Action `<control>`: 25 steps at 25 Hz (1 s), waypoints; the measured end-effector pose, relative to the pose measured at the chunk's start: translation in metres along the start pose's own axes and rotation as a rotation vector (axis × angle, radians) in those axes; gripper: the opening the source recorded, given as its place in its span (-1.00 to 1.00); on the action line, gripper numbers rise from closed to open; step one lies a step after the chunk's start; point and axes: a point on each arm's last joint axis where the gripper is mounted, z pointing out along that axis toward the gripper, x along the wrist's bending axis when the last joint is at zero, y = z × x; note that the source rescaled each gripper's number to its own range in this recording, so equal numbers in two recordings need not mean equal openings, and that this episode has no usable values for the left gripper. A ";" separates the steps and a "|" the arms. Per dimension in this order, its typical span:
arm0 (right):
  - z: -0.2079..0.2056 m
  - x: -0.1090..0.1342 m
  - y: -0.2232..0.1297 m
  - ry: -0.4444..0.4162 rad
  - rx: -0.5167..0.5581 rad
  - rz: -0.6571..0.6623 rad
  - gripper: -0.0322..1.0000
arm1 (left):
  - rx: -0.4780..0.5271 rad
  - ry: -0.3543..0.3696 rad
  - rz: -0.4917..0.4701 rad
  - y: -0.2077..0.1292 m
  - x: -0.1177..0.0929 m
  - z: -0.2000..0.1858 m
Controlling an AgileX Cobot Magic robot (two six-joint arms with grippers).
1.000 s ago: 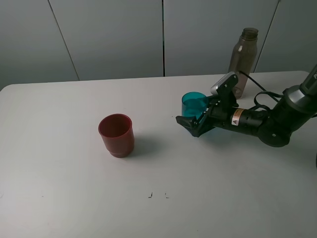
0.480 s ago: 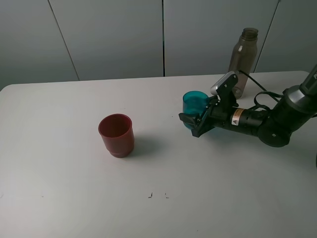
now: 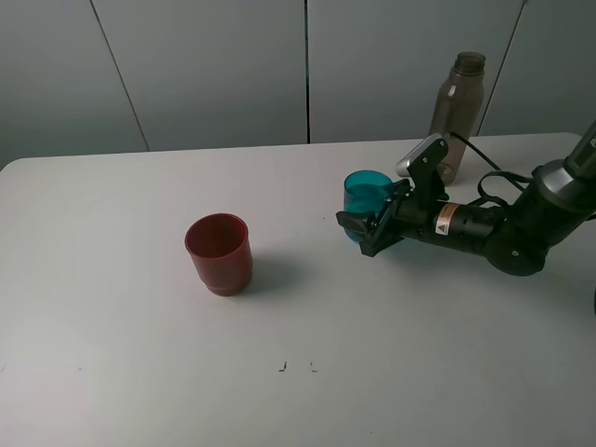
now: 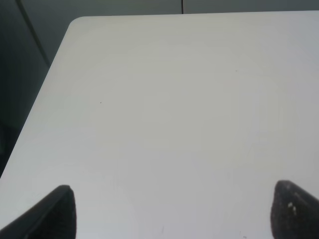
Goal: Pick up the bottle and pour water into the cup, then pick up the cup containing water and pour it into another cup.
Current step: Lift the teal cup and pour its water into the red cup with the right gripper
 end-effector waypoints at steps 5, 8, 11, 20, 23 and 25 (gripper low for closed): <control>-0.002 -0.002 0.011 -0.010 -0.010 -0.018 -0.78 | 0.000 0.000 0.000 0.000 0.000 0.000; -0.003 -0.002 0.016 -0.014 -0.021 -0.026 -0.78 | 0.000 0.000 0.000 0.000 0.000 0.000; -0.003 -0.001 0.020 -0.007 -0.027 -0.033 -0.78 | 0.000 0.000 0.000 0.000 0.000 0.000; 0.026 0.016 0.043 0.047 -0.036 -0.088 -0.78 | 0.000 0.000 0.000 0.000 0.000 0.000; 0.042 0.020 0.057 0.061 -0.045 -0.120 -0.78 | 0.000 0.000 0.000 0.000 0.000 0.000; 0.051 0.023 0.067 0.067 -0.048 -0.141 -0.78 | 0.000 0.000 0.000 0.000 0.000 0.000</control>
